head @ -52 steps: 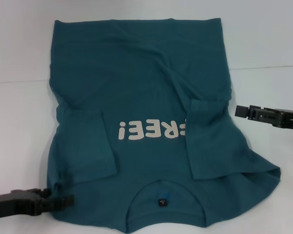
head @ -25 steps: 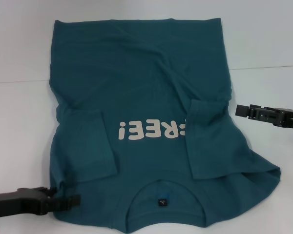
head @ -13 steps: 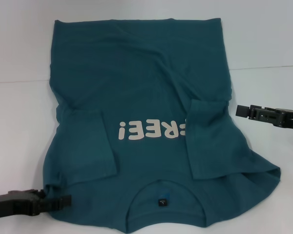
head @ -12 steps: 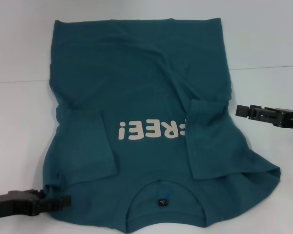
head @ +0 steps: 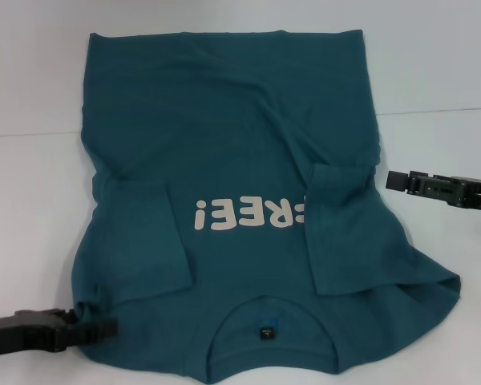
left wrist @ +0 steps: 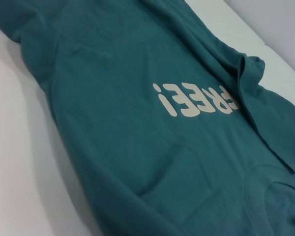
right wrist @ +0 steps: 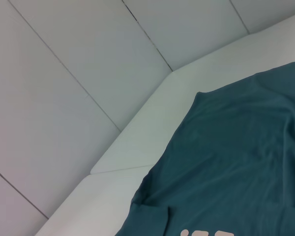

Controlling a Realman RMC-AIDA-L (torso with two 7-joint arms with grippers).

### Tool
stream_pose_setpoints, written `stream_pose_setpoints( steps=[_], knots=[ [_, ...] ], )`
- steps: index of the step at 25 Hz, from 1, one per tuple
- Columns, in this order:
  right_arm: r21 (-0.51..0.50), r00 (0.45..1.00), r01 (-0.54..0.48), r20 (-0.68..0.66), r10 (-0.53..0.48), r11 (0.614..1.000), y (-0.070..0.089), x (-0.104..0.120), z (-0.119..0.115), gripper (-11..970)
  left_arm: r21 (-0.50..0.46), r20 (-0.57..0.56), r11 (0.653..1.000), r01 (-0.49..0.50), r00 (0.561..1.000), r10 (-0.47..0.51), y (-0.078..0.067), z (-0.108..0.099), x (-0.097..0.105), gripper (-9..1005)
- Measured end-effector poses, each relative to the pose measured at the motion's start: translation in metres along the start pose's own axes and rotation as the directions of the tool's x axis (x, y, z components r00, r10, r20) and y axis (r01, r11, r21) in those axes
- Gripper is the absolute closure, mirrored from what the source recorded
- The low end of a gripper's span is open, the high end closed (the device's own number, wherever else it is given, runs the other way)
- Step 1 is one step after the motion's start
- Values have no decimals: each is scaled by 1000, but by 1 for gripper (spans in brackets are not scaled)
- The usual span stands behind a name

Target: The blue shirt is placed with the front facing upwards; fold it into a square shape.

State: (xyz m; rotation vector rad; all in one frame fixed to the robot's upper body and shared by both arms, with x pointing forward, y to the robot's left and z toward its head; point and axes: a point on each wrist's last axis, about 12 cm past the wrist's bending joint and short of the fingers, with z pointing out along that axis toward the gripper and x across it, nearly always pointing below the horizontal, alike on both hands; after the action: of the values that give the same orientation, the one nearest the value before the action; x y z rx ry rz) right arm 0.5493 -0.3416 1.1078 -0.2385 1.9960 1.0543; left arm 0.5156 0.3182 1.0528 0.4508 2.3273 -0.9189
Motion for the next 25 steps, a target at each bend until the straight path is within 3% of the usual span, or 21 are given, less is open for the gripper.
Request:
stream_pose_setpoints(
  steps=[5,11,16,25],
  knots=[
    [1,1000,0,0,0,1000,0,0,0,16,-40,5,999,24,1000,-24,5,-2,-2,158],
    [2,1000,1,0,-1,1000,0,0,-1,16,-70,-7,997,40,999,-40,8,-1,-2,345],
    [3,1000,0,0,0,1000,0,0,-1,17,-81,-3,996,39,999,-40,9,-2,-5,583],
    [4,1000,-3,0,3,1000,-1,1,-1,16,-85,-8,995,42,999,-43,9,-3,-5,848]
  ],
)
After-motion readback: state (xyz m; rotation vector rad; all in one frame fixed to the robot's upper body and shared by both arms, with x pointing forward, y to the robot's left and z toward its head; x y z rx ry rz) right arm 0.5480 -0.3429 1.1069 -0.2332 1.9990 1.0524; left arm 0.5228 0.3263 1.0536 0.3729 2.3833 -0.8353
